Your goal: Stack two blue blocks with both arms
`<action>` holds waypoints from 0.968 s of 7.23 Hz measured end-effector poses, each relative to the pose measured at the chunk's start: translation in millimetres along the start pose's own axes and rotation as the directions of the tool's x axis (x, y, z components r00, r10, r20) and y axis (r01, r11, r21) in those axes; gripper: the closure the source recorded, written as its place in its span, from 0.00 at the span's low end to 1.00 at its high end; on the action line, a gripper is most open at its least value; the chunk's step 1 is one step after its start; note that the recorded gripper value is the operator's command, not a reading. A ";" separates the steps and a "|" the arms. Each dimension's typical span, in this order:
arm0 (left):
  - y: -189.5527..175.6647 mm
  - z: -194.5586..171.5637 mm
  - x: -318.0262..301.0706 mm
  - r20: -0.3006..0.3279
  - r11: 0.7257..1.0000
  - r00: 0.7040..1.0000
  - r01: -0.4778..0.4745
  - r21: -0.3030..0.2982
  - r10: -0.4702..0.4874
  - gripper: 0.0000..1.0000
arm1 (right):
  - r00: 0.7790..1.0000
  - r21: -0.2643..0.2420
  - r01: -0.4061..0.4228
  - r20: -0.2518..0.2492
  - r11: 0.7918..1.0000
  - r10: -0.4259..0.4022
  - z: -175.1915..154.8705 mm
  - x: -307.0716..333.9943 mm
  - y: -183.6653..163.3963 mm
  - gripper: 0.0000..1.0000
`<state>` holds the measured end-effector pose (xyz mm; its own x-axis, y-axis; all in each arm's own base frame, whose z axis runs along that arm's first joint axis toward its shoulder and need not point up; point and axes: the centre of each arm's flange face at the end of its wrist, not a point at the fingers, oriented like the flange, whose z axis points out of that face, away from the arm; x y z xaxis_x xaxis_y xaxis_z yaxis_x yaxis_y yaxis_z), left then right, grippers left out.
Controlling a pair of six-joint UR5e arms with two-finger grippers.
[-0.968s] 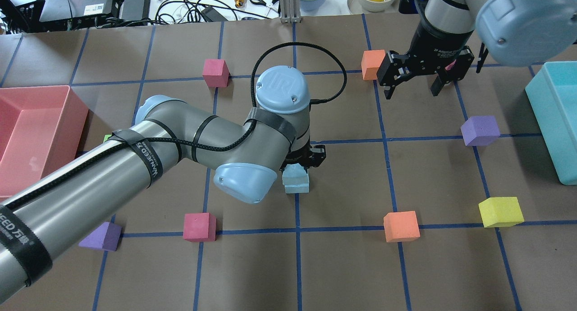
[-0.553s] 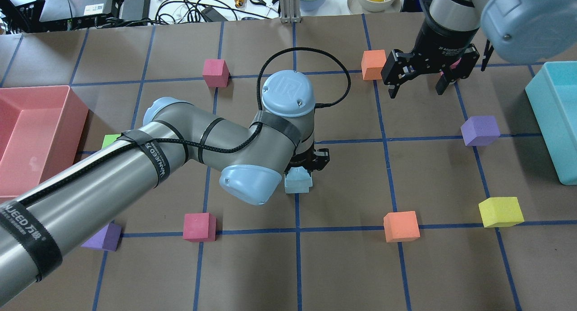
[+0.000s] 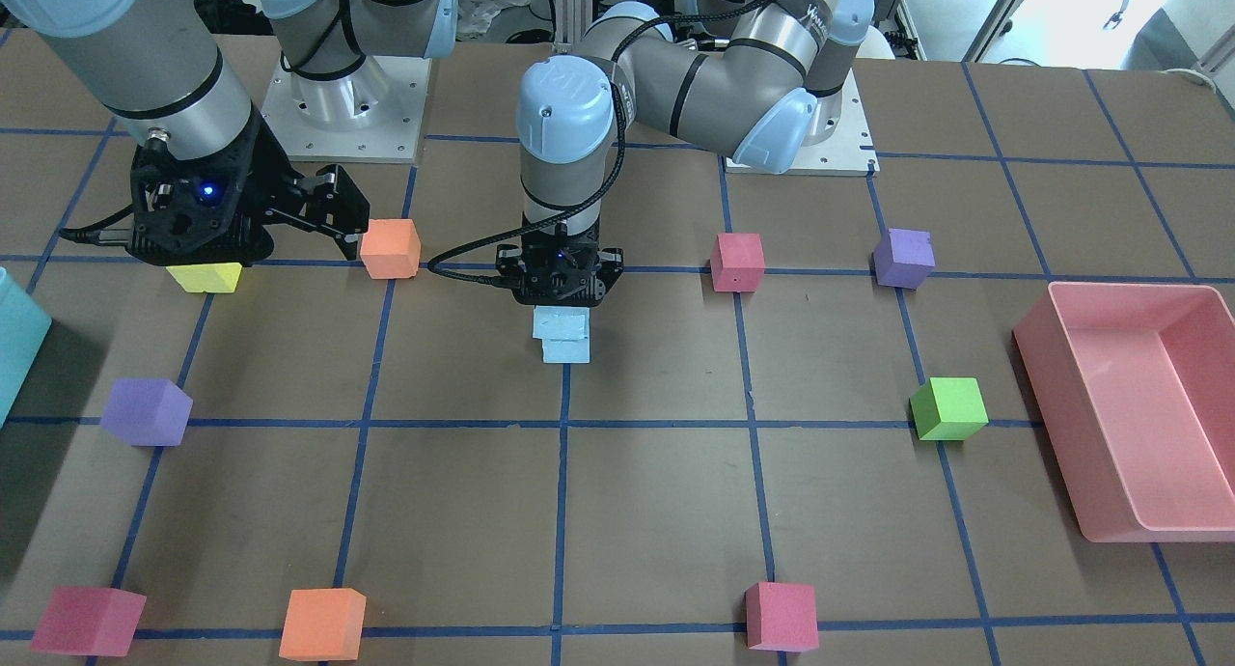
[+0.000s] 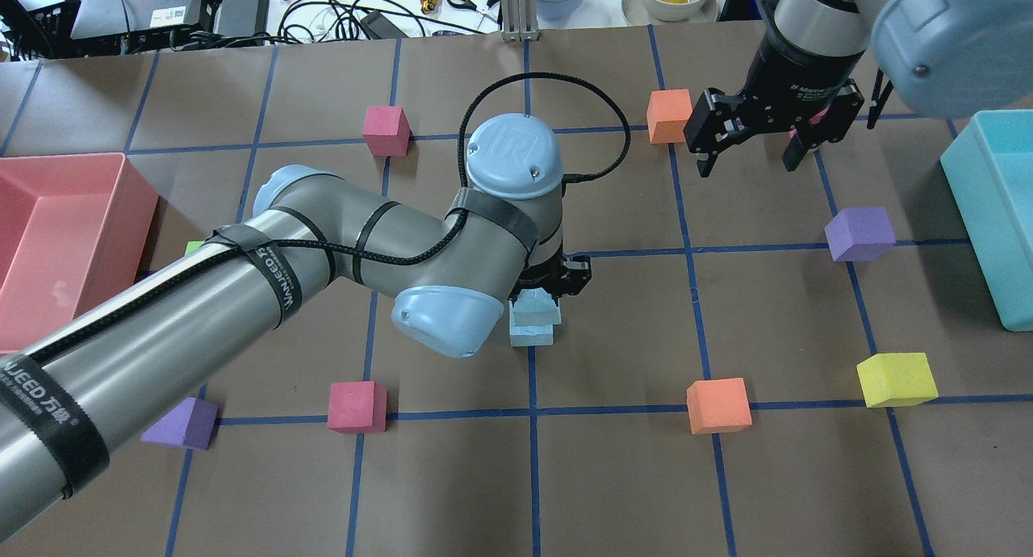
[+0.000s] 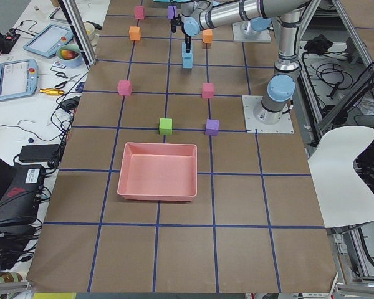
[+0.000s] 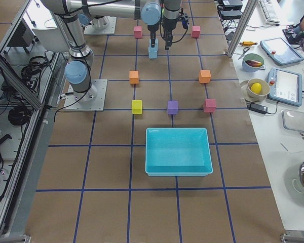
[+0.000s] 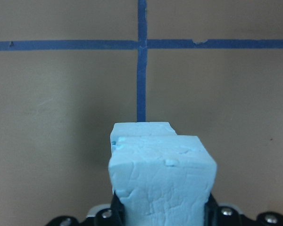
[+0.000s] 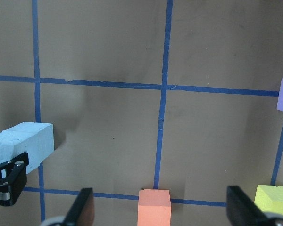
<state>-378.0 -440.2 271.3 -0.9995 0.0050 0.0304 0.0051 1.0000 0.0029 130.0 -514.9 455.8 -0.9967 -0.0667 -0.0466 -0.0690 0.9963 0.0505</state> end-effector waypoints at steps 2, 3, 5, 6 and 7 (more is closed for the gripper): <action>0.9 2.5 -1.4 0.003 1.000 1.000 -0.015 -0.005 0.015 1.00 | 1.000 0.006 0.000 -0.001 1.000 0.000 -2.9 -0.1 2.0 0.00; 2.1 6.2 -2.2 0.007 1.000 1.000 -0.017 -0.012 0.017 0.95 | 1.000 0.010 0.001 0.001 1.000 -0.001 -3.3 -0.3 1.8 0.00; 2.7 8.6 -3.5 0.010 1.000 1.000 -0.018 -0.016 0.018 0.19 | 1.000 0.016 0.001 -0.001 1.000 -0.001 -4.4 0.1 1.4 0.00; 3.0 9.9 -3.6 0.010 1.000 1.000 -0.013 -0.019 0.013 0.16 | 1.000 0.010 0.001 -0.006 1.000 -0.001 -5.2 0.7 2.6 0.00; 4.0 13.1 -3.7 0.010 1.000 1.000 -0.006 -0.027 0.006 0.15 | 1.000 0.002 -0.001 -0.010 1.000 0.001 -6.3 1.0 4.8 0.00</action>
<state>-374.7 -436.2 258.1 -0.9997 0.0111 0.0203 0.0117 0.9995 0.0296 128.3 -510.4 462.2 -0.9971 -0.0666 -0.0368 -0.0684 0.9965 0.0490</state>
